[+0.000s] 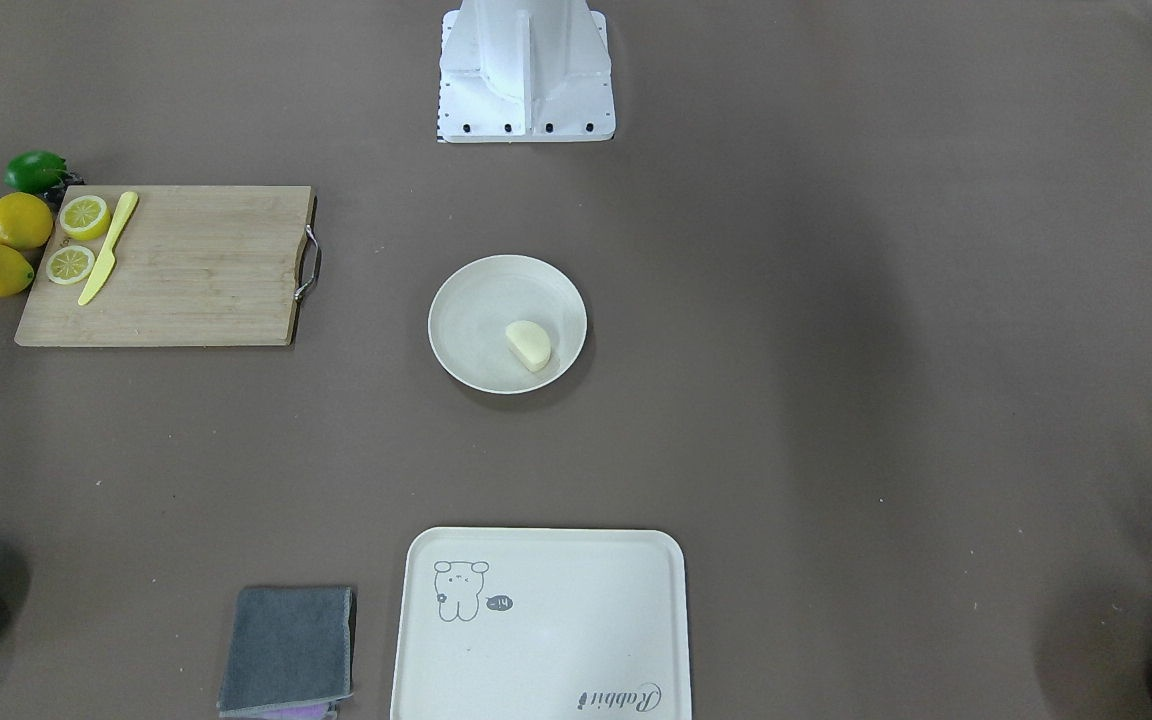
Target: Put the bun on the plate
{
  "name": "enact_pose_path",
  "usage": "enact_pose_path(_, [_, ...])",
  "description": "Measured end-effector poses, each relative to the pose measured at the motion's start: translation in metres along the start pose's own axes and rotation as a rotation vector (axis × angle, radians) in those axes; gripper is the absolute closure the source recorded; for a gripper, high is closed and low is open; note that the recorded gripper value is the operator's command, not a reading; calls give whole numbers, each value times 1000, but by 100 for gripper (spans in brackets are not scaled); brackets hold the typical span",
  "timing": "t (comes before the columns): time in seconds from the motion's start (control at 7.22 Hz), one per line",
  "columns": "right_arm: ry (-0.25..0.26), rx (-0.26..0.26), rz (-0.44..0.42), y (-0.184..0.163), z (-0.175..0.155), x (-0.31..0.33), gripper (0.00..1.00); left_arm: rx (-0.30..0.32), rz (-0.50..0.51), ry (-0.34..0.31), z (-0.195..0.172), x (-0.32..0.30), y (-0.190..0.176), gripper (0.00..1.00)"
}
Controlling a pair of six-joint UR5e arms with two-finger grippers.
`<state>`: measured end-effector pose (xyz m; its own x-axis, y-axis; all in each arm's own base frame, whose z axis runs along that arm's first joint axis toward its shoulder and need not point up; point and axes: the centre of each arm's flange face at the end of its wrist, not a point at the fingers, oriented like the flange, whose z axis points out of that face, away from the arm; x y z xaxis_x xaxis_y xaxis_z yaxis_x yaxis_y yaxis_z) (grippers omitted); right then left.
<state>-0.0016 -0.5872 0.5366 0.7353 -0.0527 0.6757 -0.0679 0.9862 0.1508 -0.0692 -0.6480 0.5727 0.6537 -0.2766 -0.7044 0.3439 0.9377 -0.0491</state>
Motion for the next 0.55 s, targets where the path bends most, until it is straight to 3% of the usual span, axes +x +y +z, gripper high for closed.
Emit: enact_pose_path(0.55, [2,2,0,1,-2,4,0,9,26,9,-4,13,-2,2])
